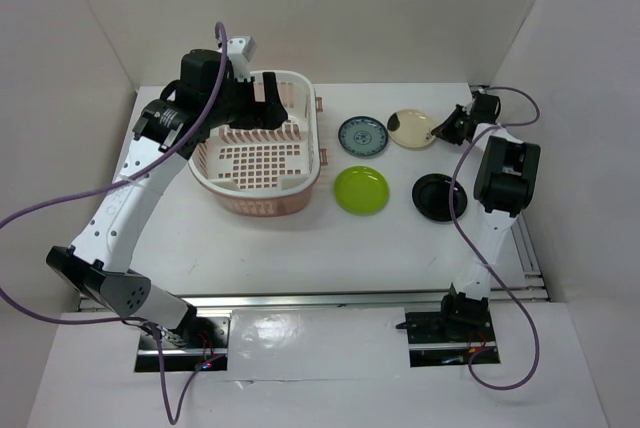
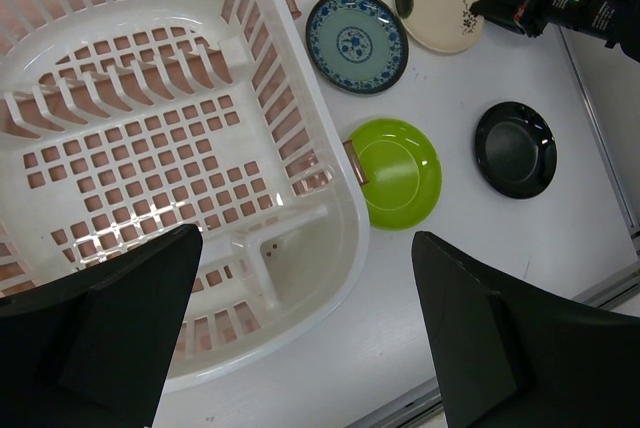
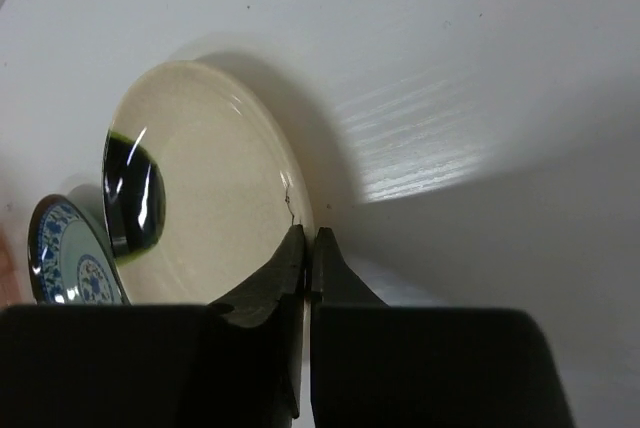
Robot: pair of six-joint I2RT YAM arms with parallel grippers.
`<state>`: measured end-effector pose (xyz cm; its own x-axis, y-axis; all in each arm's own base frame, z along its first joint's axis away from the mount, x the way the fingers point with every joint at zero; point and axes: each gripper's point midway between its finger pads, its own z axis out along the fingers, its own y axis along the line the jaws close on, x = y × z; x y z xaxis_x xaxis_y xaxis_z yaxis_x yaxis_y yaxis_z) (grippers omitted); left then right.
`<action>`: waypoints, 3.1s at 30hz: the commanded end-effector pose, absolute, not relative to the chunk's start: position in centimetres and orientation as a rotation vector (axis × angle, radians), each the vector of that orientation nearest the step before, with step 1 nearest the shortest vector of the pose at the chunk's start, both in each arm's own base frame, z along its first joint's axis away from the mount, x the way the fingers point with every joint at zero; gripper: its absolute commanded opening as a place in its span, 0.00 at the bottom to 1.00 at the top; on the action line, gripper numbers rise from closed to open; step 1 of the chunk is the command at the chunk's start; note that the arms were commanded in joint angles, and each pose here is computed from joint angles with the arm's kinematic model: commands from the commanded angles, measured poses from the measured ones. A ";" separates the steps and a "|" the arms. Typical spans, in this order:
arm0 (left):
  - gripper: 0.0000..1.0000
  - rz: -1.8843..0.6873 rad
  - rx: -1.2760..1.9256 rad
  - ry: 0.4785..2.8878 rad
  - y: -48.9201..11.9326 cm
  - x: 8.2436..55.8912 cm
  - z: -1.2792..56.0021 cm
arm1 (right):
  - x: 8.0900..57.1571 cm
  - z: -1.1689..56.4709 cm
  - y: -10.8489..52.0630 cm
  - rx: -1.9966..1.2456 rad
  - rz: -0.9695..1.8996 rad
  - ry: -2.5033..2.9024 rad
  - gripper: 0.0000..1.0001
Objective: Load the plates into the dish rack
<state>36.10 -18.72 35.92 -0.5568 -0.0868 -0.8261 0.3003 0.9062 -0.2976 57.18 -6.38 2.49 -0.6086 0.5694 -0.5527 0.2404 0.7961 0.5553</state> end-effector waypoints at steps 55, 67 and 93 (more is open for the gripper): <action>0.56 -0.814 0.201 2.036 -24.9 41.6 33.9 | 42.7 35.9 21.9 -0.384 1.059 1.663 0.00; 0.00 -0.815 0.191 2.025 -24.2 41.9 34.0 | 41.3 36.4 24.6 -0.459 1.140 1.642 0.15; 0.00 0.298 -0.322 1.899 -5.5 47.5 34.6 | 43.1 31.9 16.5 0.019 0.609 1.861 1.00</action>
